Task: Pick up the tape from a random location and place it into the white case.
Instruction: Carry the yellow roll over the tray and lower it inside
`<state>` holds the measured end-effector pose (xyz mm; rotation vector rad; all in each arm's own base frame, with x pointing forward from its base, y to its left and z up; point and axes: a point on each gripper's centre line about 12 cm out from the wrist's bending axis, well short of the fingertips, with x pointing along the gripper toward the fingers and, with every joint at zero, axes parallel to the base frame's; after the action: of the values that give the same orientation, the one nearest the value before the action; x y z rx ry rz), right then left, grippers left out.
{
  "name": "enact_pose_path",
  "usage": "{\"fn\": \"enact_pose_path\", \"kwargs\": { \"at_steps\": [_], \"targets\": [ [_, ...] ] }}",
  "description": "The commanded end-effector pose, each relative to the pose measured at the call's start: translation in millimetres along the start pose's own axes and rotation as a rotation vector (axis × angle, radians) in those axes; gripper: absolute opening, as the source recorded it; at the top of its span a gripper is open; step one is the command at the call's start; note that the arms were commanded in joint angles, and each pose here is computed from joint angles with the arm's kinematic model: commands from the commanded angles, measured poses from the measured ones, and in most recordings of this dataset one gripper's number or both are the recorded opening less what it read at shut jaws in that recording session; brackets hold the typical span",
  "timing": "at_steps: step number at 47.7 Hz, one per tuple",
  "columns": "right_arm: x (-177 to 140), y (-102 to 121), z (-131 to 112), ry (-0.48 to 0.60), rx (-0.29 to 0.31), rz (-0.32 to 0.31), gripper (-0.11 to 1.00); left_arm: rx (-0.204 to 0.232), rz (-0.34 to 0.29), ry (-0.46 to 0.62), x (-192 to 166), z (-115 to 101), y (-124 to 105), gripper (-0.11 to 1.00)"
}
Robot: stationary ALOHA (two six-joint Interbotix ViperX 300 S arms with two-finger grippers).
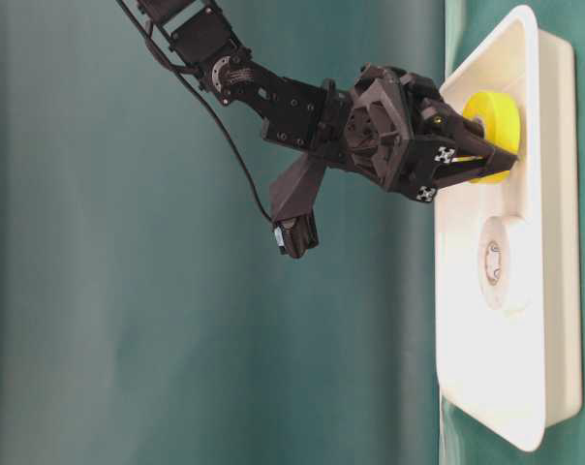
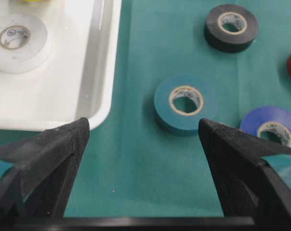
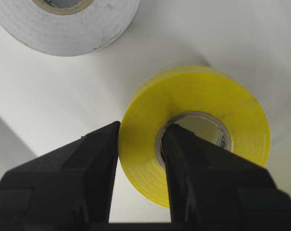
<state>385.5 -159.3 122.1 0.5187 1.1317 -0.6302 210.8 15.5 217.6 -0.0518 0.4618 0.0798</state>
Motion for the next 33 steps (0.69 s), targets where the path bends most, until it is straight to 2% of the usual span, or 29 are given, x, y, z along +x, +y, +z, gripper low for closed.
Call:
{"fn": "enact_pose_path", "kwargs": {
  "at_steps": [1,14,21,24,27,33],
  "targets": [
    [-8.8,2.2,7.2,-0.03,0.008,0.018,0.28,-0.001,0.002,-0.022,0.1,8.8,0.4,0.96],
    [-9.7,3.8,8.2,-0.032,0.01,0.024,0.3,-0.003,0.002,-0.023,0.1,9.5,0.3,0.96],
    [-11.6,4.9,7.8,-0.033,-0.007,0.02,0.72,-0.001,0.002,-0.023,0.1,9.5,0.3,0.96],
    [-13.5,5.5,8.0,-0.036,-0.007,0.021,0.86,-0.001,0.002,-0.023,0.1,9.5,0.3,0.96],
    [-16.6,5.6,9.1,-0.043,-0.005,0.024,0.92,-0.001,0.002,-0.023,0.1,9.5,0.3,0.96],
    [-26.0,5.7,11.6,-0.058,-0.003,0.029,0.89,-0.003,0.002,-0.023,0.1,9.5,0.3,0.96]
  ]
}}
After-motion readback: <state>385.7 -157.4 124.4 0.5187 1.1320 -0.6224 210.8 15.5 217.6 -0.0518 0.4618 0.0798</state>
